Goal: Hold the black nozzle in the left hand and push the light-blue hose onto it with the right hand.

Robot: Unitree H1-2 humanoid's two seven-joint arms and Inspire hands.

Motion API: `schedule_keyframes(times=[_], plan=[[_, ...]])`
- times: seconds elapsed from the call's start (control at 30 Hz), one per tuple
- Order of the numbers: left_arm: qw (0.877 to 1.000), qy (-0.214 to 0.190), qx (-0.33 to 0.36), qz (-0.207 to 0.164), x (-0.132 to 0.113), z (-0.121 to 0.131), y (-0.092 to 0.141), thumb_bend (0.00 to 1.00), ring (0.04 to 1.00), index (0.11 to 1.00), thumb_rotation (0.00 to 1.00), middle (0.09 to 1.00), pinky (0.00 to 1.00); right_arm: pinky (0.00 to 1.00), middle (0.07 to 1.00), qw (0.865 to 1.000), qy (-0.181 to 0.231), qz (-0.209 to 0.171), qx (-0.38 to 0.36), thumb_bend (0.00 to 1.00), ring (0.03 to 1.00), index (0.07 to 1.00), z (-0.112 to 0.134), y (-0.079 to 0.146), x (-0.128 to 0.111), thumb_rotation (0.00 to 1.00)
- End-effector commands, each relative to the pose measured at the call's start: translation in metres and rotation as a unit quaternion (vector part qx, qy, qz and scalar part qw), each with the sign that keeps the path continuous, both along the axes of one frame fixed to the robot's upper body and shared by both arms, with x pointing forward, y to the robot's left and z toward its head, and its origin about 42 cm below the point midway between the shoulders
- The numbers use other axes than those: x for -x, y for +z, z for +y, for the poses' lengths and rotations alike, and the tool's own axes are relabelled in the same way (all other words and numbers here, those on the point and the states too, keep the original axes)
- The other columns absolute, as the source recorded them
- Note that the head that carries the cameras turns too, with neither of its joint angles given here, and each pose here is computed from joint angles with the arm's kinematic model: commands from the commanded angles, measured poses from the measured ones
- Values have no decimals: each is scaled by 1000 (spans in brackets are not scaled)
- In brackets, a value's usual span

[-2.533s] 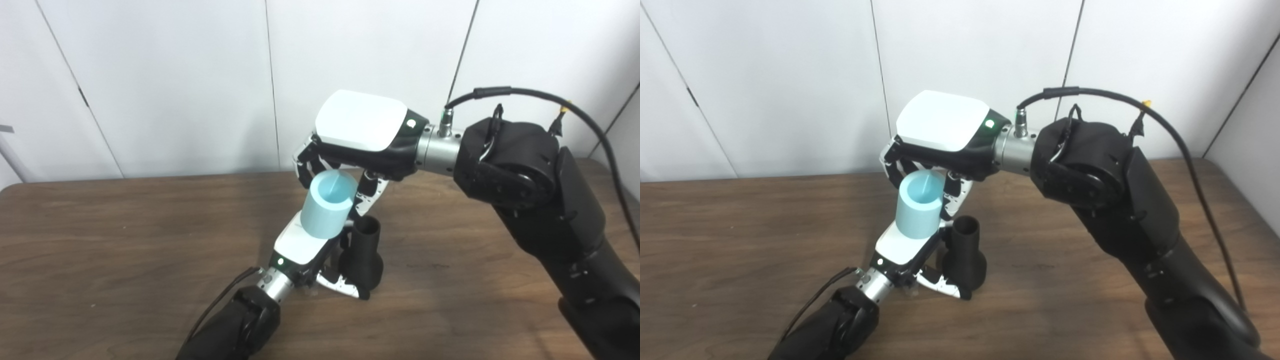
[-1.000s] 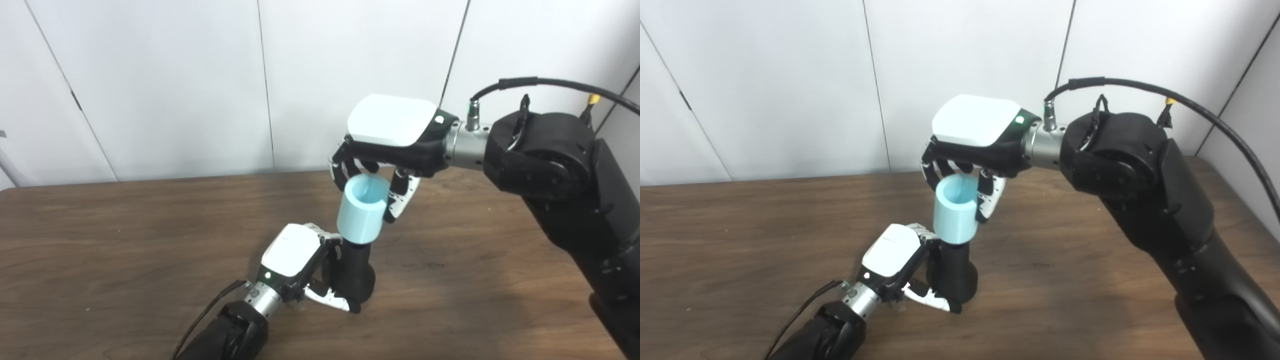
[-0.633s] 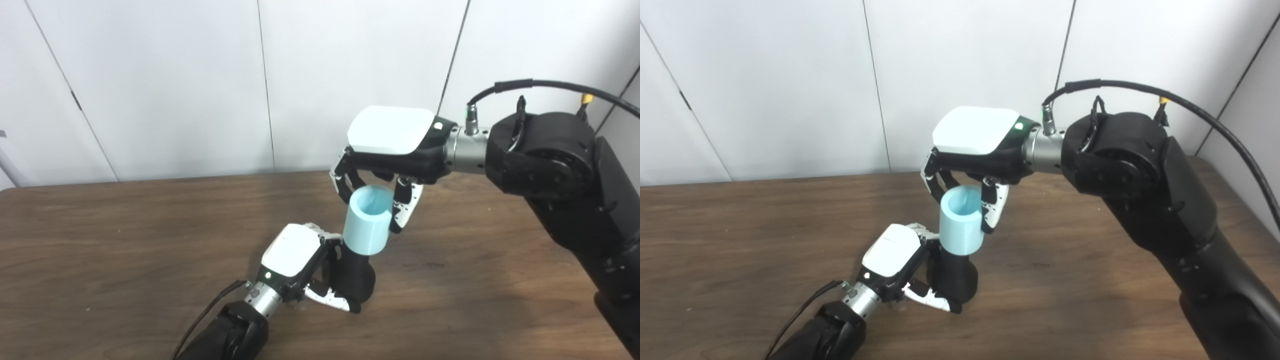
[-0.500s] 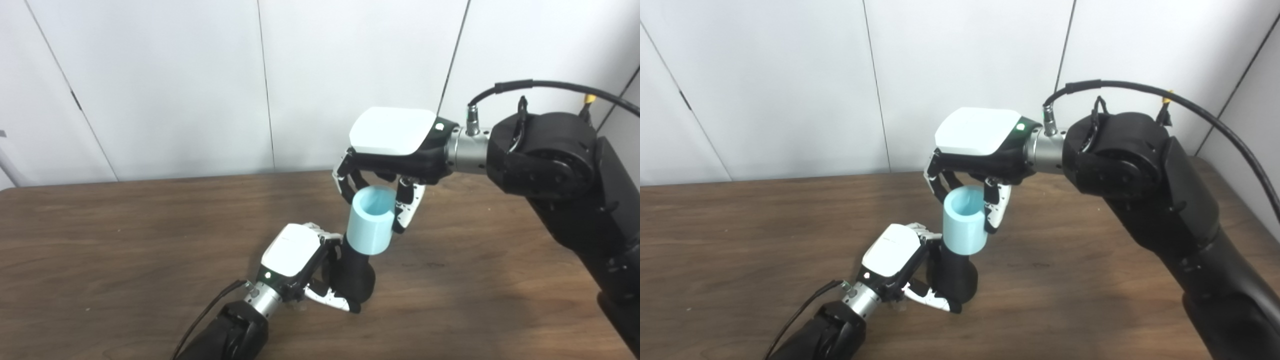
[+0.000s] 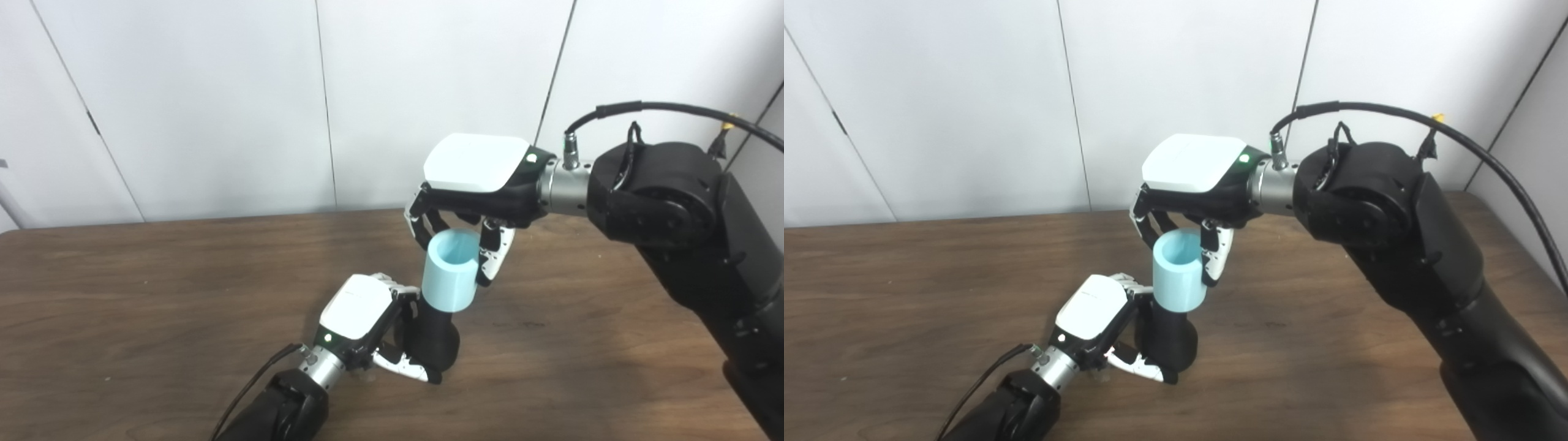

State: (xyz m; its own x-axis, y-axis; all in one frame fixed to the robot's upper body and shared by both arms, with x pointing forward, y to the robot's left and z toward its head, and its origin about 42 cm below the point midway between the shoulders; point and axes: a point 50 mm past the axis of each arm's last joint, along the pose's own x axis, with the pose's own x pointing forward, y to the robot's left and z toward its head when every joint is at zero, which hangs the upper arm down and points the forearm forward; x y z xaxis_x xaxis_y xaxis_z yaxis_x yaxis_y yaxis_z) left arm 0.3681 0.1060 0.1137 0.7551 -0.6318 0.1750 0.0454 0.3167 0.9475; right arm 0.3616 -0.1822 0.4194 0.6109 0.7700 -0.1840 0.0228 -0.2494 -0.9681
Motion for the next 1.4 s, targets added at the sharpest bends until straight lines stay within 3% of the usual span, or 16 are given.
schedule_keyframes(times=[0.0, 0.93, 1.37], plan=[[982, 45, -117, 141, 58, 52, -92, 523, 533, 510, 0, 456, 708, 154, 416, 998, 7, -60, -28, 526, 211, 486, -1, 24, 5, 0], [982, 47, -117, 144, 63, 49, -87, 524, 534, 508, 0, 459, 716, 177, 429, 999, -3, -35, -28, 527, 230, 490, 3, 7, 10, 0], [982, 48, -115, 141, 65, 47, -88, 523, 535, 511, 0, 455, 724, 170, 420, 998, 4, -49, -27, 527, 227, 497, 7, 1, 12, 0]])
